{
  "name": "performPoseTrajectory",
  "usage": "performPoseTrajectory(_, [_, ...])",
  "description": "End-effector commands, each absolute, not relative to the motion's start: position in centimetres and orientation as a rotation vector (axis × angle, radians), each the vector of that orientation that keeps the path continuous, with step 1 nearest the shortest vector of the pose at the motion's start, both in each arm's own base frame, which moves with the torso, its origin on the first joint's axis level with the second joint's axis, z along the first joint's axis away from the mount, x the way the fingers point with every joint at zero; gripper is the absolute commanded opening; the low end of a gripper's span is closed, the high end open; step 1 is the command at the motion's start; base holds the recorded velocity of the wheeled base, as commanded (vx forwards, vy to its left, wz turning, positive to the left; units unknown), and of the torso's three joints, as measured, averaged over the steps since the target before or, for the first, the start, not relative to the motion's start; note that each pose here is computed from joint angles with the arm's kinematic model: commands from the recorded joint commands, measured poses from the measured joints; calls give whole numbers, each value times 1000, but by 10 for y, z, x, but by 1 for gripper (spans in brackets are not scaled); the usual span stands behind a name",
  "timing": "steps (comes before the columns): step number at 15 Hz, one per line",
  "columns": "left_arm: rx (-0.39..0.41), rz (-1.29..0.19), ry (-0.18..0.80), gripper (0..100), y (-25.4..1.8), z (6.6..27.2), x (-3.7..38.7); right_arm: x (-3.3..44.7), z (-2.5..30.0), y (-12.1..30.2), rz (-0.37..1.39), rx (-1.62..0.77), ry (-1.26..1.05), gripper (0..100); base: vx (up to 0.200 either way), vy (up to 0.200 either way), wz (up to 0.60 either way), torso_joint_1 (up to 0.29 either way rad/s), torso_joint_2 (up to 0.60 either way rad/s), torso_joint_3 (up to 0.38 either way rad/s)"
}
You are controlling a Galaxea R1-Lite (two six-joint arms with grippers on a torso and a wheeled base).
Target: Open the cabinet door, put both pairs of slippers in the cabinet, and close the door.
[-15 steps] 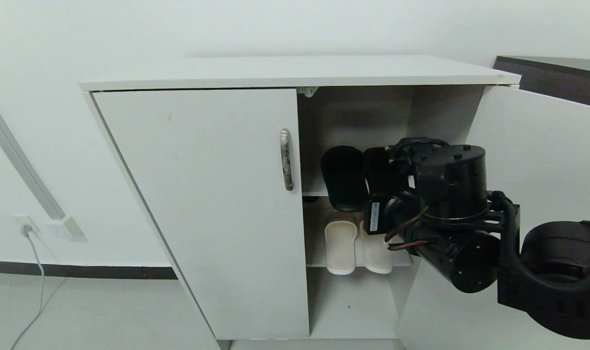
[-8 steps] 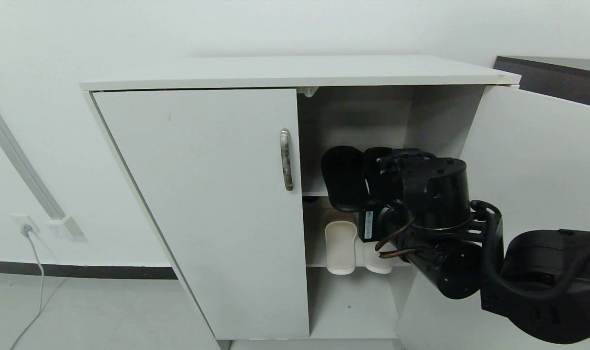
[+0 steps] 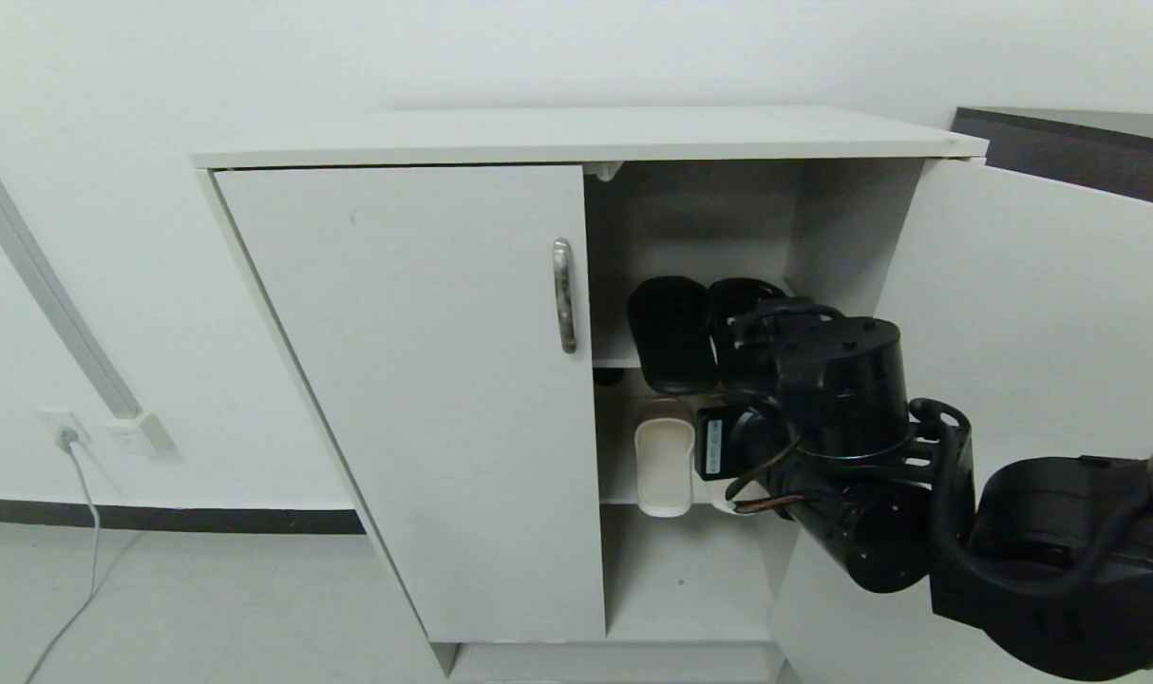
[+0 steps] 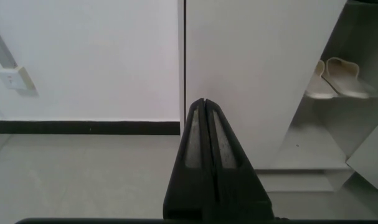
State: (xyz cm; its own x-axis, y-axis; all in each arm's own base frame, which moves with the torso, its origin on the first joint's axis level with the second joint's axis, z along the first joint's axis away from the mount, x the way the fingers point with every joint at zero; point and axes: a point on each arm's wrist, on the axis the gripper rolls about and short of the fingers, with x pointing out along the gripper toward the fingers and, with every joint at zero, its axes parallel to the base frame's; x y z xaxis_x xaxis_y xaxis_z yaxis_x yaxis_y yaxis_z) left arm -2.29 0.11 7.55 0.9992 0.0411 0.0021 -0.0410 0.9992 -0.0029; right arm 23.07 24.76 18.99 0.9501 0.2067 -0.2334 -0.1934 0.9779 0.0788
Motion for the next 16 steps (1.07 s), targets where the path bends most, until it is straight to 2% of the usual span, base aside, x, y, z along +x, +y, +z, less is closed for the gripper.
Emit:
performPoseTrajectory(1, [-3, 41, 0, 0, 1, 75, -23, 232, 187, 249, 203, 52, 246, 0, -200, 0, 0, -2, 2, 7])
performPoseTrajectory(10, [-3, 41, 0, 0, 1, 75, -23, 230, 180, 245, 200, 33, 262, 0, -200, 0, 0, 4, 1, 2])
performPoseTrajectory(16, [-3, 41, 0, 0, 1, 75, -23, 232, 174, 239, 189, -1, 259, 0, 0, 0, 0, 0, 0, 0])
